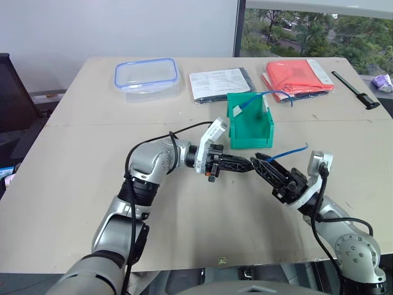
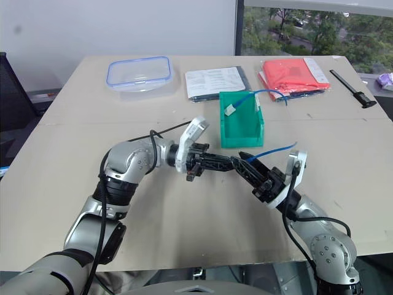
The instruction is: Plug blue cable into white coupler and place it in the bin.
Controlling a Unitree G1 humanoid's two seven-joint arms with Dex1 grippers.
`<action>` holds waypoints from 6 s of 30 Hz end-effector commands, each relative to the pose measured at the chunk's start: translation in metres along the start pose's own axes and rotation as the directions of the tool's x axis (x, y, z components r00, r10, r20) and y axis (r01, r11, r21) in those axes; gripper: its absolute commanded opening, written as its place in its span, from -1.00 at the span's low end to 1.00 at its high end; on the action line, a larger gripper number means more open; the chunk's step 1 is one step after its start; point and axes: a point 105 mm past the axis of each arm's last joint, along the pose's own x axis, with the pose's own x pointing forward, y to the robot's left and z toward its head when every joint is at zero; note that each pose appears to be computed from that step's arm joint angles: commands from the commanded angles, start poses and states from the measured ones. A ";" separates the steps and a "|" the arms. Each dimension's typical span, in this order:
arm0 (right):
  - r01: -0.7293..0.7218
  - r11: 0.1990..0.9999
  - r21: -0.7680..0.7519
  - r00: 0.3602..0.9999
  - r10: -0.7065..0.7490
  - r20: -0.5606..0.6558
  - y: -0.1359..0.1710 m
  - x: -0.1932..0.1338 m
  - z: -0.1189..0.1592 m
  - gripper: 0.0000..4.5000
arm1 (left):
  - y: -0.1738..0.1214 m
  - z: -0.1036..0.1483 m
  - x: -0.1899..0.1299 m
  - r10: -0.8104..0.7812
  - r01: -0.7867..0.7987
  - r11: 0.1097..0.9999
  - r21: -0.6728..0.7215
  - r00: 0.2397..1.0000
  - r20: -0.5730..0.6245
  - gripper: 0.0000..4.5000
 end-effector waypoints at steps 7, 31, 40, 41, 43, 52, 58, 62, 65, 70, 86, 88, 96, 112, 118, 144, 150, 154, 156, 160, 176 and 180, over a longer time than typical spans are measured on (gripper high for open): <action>-0.161 0.985 0.068 0.986 0.158 0.049 0.030 0.005 0.016 -0.98 | -0.002 0.008 0.001 -0.014 0.012 0.999 0.047 0.999 0.038 -1.00; 0.094 0.984 -0.154 0.995 -0.087 0.054 -0.038 0.004 0.030 -1.00 | -0.047 0.018 -0.090 0.670 -0.838 0.343 0.424 0.535 0.515 0.40; 0.063 0.965 -0.253 0.996 -0.076 -0.045 -0.051 0.012 0.022 -1.00 | -0.091 -0.093 -0.173 0.848 -0.978 -0.205 0.050 -0.152 0.507 0.40; 0.061 0.965 -0.254 0.996 -0.075 -0.046 -0.051 0.012 0.022 -1.00 | -0.093 -0.107 -0.183 0.852 -0.967 -0.254 0.015 -0.217 0.477 0.58; 0.060 0.966 -0.253 0.996 -0.074 -0.046 -0.051 0.013 0.021 -1.00 | -0.092 -0.125 -0.190 0.856 -0.956 -0.292 -0.038 -0.279 0.435 0.74; 0.058 0.965 -0.255 0.997 -0.071 -0.041 -0.045 0.017 0.017 -1.00 | -0.042 -0.145 -0.185 0.899 -0.963 -0.247 -0.105 -0.268 0.347 0.98; 0.073 0.963 -0.260 0.996 -0.086 -0.036 -0.044 0.016 0.016 -1.00 | -0.024 -0.142 -0.206 0.874 -0.935 -0.334 -0.121 -0.355 0.331 0.98; 0.074 0.960 -0.271 0.995 -0.091 -0.051 -0.044 0.014 0.014 -1.00 | -0.015 -0.138 -0.215 0.866 -0.929 -0.346 -0.129 -0.369 0.336 0.88; 0.072 0.959 -0.274 0.994 -0.090 -0.055 -0.044 0.014 0.013 -1.00 | -0.010 -0.138 -0.211 0.876 -0.940 -0.318 -0.127 -0.342 0.339 0.46; 0.073 0.957 -0.281 0.994 -0.094 -0.062 -0.043 0.013 0.012 -1.00 | -0.005 -0.139 -0.209 0.884 -0.948 -0.302 -0.097 -0.317 0.343 -0.66; -0.207 0.833 -0.514 0.957 0.063 -0.283 -0.020 0.038 0.003 -1.00 | 0.042 -0.069 -0.048 0.467 -0.434 0.724 0.535 0.881 0.083 -0.75; -0.237 0.806 -0.543 0.947 0.067 -0.315 -0.022 0.040 0.000 -1.00 | 0.049 -0.065 -0.035 0.384 -0.322 0.761 0.563 0.923 0.010 -0.75; -0.332 0.734 -0.592 0.906 0.073 -0.418 -0.031 0.042 -0.011 -1.00 | 0.073 -0.065 -0.011 0.229 -0.066 0.793 0.606 0.953 -0.196 -0.75; -0.427 0.671 -0.606 0.846 0.059 -0.530 -0.059 0.030 -0.034 -1.00 | 0.072 -0.073 -0.002 0.097 0.087 0.817 0.570 0.954 -0.285 -0.75; -0.468 0.668 -0.578 0.810 0.063 -0.583 -0.064 0.024 -0.042 -1.00 | 0.072 -0.075 -0.001 0.093 0.090 0.820 0.565 0.954 -0.286 -0.75; -0.439 0.687 -0.579 0.858 0.129 -0.498 -0.044 0.049 -0.027 -1.00 | 0.079 -0.079 -0.002 0.169 0.018 0.790 0.612 0.954 -0.247 0.24; -0.429 0.665 -0.611 0.863 0.102 -0.495 -0.042 0.048 -0.009 -1.00 | 0.070 -0.053 -0.014 0.209 -0.123 0.749 0.651 0.976 -0.056 0.82; -0.387 0.699 -0.601 0.885 0.098 -0.455 -0.032 0.053 0.018 -1.00 | 0.046 -0.025 -0.034 0.324 -0.321 0.705 0.633 0.939 0.115 0.82; -0.325 0.743 -0.585 0.904 0.062 -0.424 -0.033 0.065 0.036 -1.00 | 0.030 -0.003 -0.043 0.401 -0.455 0.665 0.593 0.887 0.231 0.82; -0.230 0.814 -0.534 0.901 -0.029 -0.433 -0.046 0.088 0.062 -1.00 | 0.013 0.037 -0.061 0.565 -0.687 0.539 0.487 0.724 0.397 0.82; 0.075 0.780 -0.621 0.910 -0.308 -0.278 -0.116 0.142 0.124 0.43 | -0.005 0.062 -0.066 0.751 -0.830 0.457 0.319 0.553 0.362 0.86; 0.160 0.718 -0.678 0.893 -0.398 -0.211 -0.129 0.111 0.141 0.97 | -0.004 0.055 -0.068 0.762 -0.832 0.458 0.314 0.549 0.343 0.86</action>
